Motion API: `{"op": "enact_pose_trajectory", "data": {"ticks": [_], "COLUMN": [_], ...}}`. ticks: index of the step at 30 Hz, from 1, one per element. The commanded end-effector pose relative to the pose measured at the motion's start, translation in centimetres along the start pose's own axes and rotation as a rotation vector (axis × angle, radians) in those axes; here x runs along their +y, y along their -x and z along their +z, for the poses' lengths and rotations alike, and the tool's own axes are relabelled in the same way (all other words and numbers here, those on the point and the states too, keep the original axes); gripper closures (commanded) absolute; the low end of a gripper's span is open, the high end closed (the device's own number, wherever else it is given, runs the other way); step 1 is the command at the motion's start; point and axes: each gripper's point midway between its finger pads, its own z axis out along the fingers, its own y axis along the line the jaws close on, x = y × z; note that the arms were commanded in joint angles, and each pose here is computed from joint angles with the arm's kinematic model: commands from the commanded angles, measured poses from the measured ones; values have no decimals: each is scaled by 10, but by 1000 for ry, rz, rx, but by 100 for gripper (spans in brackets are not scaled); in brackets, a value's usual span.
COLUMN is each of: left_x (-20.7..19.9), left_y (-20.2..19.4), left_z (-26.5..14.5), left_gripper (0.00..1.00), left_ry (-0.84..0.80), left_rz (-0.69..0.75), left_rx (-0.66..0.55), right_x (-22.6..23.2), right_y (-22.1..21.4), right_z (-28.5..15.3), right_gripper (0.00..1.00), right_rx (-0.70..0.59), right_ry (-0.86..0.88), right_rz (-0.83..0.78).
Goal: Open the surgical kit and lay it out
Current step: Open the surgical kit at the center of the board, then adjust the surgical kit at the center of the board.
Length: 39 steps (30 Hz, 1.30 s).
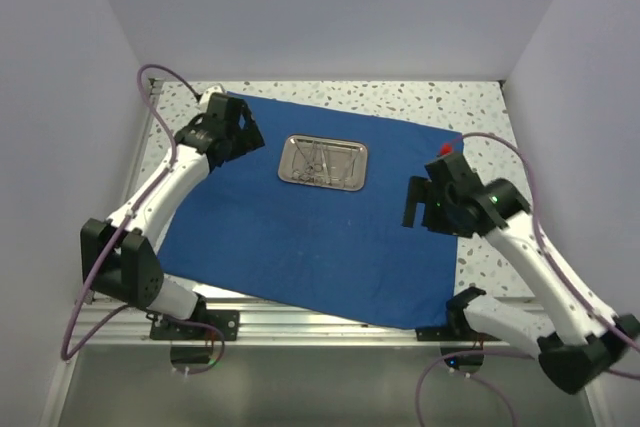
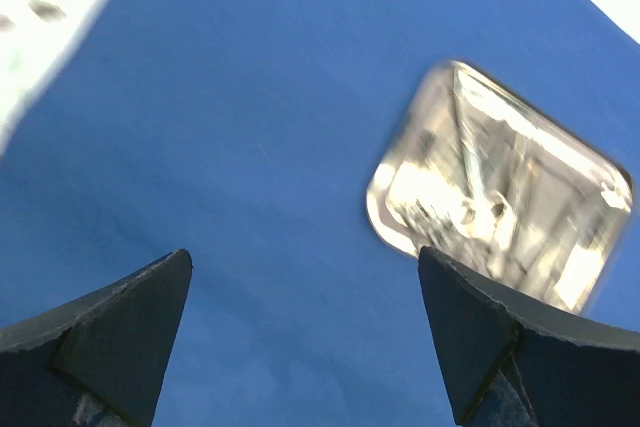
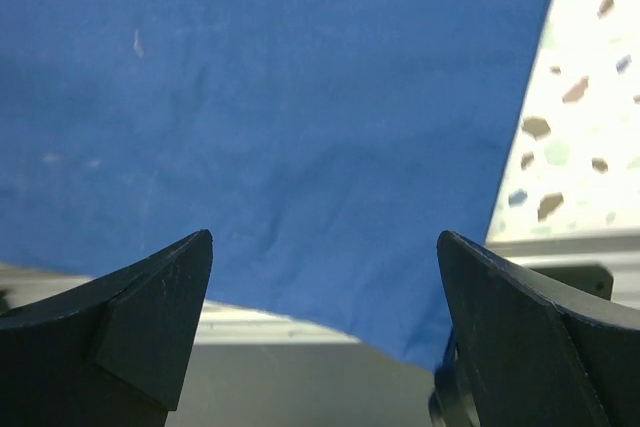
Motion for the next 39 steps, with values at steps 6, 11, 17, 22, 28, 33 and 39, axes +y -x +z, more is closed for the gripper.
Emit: {"op": "enact_pose_trajectory", "data": {"ticks": [6,11,17,22,28,33,39], "left_x": [38,60,85,85,78,68,54], "left_y": [101,112,111,91,65,39,9], "left_z": [86,152,208,239,258,263,267], "left_gripper": [4,5,5,5,11,20,68], "left_ry": [18,79,97,47,11,-48,-98], "left_rz": [15,55,60,48,14,24,57], "left_rx": [-108,-75,4,74,152,239,332], "right_x": [-28,-86,-119,-125,-127,-119,-103], "right_y": [114,149,161,178,180,182,187], "right_z": [92,134,182,213,254,282,311], "right_gripper": [2,2,2,2,4,19,72], "right_rx": [33,39,94,102,179,211,219], "right_ry": [-78,-272,-368,-372,-360,-306,-215], "right_rz": [195,304,355,319,330,352,388]}}
